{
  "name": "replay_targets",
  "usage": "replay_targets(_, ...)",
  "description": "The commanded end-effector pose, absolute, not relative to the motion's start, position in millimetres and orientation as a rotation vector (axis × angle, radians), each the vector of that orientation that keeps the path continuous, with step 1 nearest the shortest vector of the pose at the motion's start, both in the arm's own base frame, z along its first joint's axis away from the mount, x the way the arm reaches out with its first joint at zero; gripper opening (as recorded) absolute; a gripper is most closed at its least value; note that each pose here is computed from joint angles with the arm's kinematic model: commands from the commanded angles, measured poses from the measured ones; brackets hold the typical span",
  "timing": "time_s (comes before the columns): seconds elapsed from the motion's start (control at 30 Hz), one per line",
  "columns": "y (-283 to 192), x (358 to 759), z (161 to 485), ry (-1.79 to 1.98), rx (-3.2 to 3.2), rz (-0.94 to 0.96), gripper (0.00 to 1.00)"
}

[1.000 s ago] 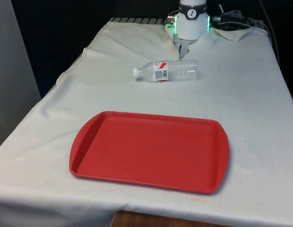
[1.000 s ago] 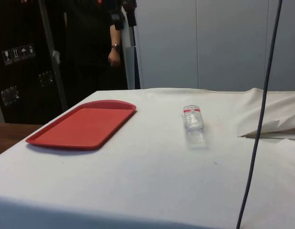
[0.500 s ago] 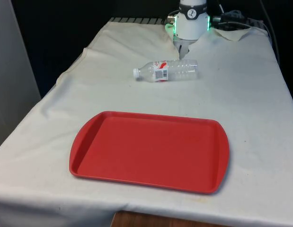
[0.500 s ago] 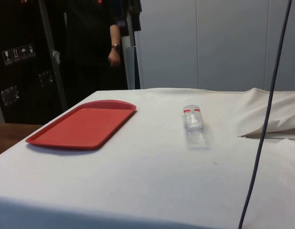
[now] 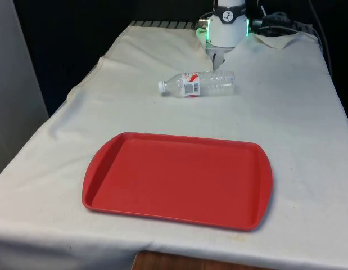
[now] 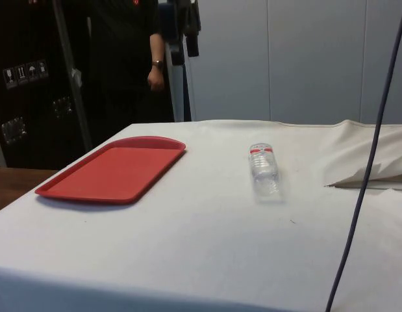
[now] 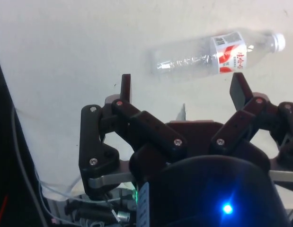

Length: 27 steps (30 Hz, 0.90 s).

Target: Place the bottle upright on the tray.

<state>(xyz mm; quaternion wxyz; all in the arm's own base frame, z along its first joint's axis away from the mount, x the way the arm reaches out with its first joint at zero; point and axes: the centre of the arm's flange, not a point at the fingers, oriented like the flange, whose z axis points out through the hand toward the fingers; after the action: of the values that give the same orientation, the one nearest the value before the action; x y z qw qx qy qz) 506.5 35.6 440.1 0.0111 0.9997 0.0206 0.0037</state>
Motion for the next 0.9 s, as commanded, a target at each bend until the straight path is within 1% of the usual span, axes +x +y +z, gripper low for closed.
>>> replay_targets(0.0, 37, 504, 438, 0.061, 3.116, 0.038, 1.00)
replay_targets(0.23, 37, 493, 422, 0.072, 3.121, 0.043, 1.00)
replay_targets(0.27, 37, 490, 422, 0.069, 3.117, 0.066, 1.00)
replay_targets(0.47, 32, 478, 415, 0.070, 3.120, 0.075, 1.00)
replay_targets(0.53, 33, 479, 413, 0.070, 3.124, 0.053, 1.00)
replay_targets(0.57, 28, 472, 412, 0.068, 3.122, 0.076, 1.00)
replay_targets(0.73, 19, 461, 409, 0.064, 3.125, 0.071, 1.00)
replay_targets(0.77, 23, 463, 409, 0.063, 3.129, 0.057, 1.00)
replay_targets(0.87, 14, 458, 408, 0.064, 3.125, 0.067, 1.00)
